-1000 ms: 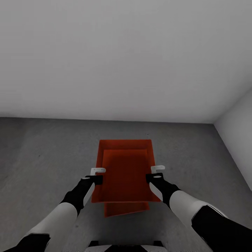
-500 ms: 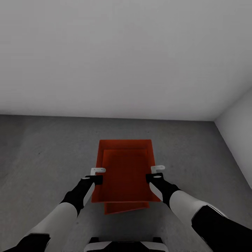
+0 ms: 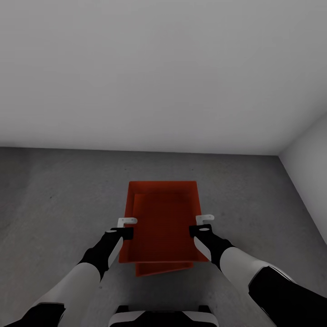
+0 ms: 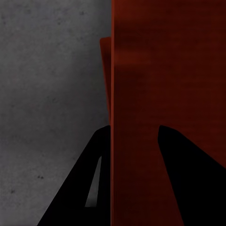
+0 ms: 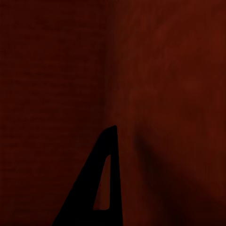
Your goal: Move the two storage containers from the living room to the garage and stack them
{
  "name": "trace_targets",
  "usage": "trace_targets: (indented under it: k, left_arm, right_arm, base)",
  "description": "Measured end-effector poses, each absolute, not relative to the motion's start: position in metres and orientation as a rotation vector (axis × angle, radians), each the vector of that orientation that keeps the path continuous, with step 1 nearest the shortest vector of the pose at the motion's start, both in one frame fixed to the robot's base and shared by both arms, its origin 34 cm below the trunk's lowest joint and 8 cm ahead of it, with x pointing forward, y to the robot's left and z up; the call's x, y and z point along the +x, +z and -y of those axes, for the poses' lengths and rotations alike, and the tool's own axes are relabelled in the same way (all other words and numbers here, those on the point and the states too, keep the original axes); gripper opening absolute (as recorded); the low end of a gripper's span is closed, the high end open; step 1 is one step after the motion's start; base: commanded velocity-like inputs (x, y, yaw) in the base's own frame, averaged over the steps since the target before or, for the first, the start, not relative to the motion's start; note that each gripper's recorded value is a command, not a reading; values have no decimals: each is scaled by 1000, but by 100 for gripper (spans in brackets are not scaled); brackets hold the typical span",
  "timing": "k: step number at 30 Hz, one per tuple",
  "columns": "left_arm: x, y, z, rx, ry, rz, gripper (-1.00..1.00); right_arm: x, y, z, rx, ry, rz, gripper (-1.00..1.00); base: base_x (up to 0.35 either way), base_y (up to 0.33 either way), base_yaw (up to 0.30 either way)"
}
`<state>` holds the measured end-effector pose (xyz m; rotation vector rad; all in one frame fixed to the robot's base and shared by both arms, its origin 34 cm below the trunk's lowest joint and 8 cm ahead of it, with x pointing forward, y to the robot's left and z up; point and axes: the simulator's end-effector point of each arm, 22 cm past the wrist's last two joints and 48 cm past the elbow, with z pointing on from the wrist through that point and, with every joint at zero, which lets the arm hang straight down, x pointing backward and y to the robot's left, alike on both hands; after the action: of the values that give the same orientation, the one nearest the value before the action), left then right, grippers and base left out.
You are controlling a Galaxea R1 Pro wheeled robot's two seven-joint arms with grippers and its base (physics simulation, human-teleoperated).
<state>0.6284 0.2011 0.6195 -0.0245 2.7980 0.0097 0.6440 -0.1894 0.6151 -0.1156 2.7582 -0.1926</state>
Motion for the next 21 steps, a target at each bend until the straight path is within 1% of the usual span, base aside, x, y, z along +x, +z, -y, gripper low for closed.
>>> trace_targets:
  k: [21]
  left_arm:
    - [619,606,-201,-25,9,-2822,-100]
  right_arm:
    - [634,601,190,-119,-193,-2782,-100]
  base:
    - [0,0,0]
